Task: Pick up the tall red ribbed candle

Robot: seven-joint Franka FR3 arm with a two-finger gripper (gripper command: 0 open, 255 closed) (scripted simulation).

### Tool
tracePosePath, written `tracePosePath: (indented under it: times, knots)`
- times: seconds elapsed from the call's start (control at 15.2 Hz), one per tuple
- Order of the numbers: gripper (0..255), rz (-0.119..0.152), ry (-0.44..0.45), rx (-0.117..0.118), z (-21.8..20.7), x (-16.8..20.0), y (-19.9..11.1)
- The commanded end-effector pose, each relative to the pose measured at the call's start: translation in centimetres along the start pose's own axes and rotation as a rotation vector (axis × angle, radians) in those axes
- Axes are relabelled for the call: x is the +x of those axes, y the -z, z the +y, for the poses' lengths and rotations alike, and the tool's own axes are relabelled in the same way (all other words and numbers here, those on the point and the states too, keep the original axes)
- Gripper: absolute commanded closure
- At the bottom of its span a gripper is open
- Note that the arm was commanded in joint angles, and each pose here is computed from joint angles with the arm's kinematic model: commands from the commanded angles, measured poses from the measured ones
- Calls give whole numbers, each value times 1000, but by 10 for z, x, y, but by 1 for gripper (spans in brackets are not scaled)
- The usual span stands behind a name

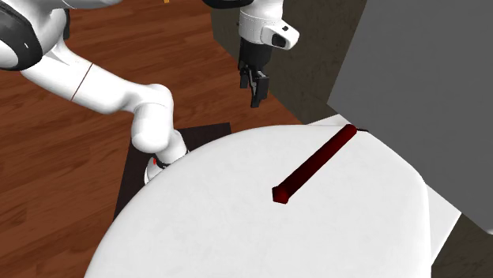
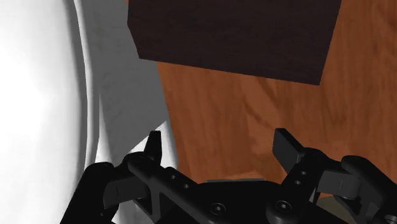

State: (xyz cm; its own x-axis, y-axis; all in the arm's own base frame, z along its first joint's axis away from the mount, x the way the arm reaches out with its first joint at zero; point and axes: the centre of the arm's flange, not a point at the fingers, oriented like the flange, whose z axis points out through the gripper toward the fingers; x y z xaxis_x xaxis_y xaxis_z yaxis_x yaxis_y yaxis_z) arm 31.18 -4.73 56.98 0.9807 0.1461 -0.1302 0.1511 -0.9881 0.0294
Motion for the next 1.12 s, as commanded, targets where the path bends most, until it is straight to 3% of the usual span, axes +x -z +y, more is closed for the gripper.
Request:
tracePosePath:
  times: [0.0,1.06]
  knots:
    - [0,9,42,1,26,2,1]
    - [0,87,346,20,230,43,46]
